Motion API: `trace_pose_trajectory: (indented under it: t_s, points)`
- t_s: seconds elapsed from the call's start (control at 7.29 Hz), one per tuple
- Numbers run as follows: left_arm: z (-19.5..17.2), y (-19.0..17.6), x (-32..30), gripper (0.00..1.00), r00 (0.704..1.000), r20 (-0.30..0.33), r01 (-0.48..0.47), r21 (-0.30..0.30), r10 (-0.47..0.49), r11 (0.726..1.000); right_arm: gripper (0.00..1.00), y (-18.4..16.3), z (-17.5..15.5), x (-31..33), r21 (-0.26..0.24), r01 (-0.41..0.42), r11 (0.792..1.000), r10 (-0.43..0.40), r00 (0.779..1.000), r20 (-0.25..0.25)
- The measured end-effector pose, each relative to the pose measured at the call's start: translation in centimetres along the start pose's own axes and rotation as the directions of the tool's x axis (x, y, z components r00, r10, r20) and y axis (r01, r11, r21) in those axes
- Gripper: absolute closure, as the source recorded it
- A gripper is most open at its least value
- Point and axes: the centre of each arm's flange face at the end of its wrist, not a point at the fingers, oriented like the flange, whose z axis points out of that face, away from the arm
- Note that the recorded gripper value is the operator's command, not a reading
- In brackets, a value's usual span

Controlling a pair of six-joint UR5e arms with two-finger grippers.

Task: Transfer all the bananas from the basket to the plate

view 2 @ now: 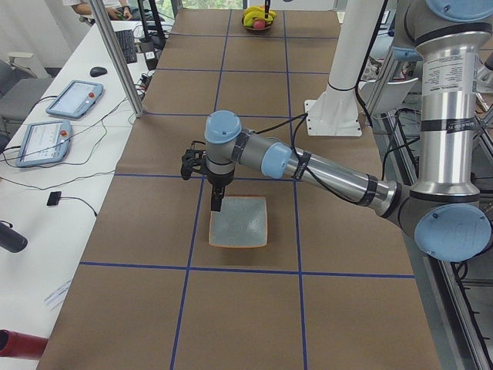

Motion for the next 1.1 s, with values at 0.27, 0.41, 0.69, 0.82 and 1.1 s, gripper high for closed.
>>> trace_pose_trajectory:
  t_s: [0.27, 0.41, 0.69, 0.82, 1.1]
  points:
    - [0.0, 0.0, 0.0, 0.00, 1.000, -0.001, 0.001, -0.001, -0.001, 1.000, 1.00, -0.6, -1.5, -1.5, 0.030, 0.028, 0.999, -0.028, 1.000, 0.007]
    - [0.0, -0.1, 0.1, 0.00, 1.000, -0.003, 0.007, 0.001, -0.007, 1.000, 1.00, -1.5, -2.4, -2.7, 0.050, 0.045, 0.998, -0.046, 0.999, 0.011]
    - [-0.2, -0.8, 1.9, 0.01, 0.998, -0.045, 0.052, 0.013, -0.051, 0.999, 1.00, -4.7, -4.1, -6.0, 0.090, 0.081, 0.993, -0.087, 0.994, 0.059]
    - [0.2, -1.5, 4.1, 0.01, 0.993, -0.100, 0.068, 0.008, -0.067, 0.998, 1.00, -6.7, -4.5, -8.6, 0.096, 0.102, 0.990, -0.111, 0.989, 0.098]
    - [1.0, -4.2, 11.7, 0.01, 0.977, -0.193, 0.088, -0.009, -0.088, 0.996, 1.00, -11.1, -4.5, -15.9, 0.095, 0.146, 0.985, -0.160, 0.975, 0.156]
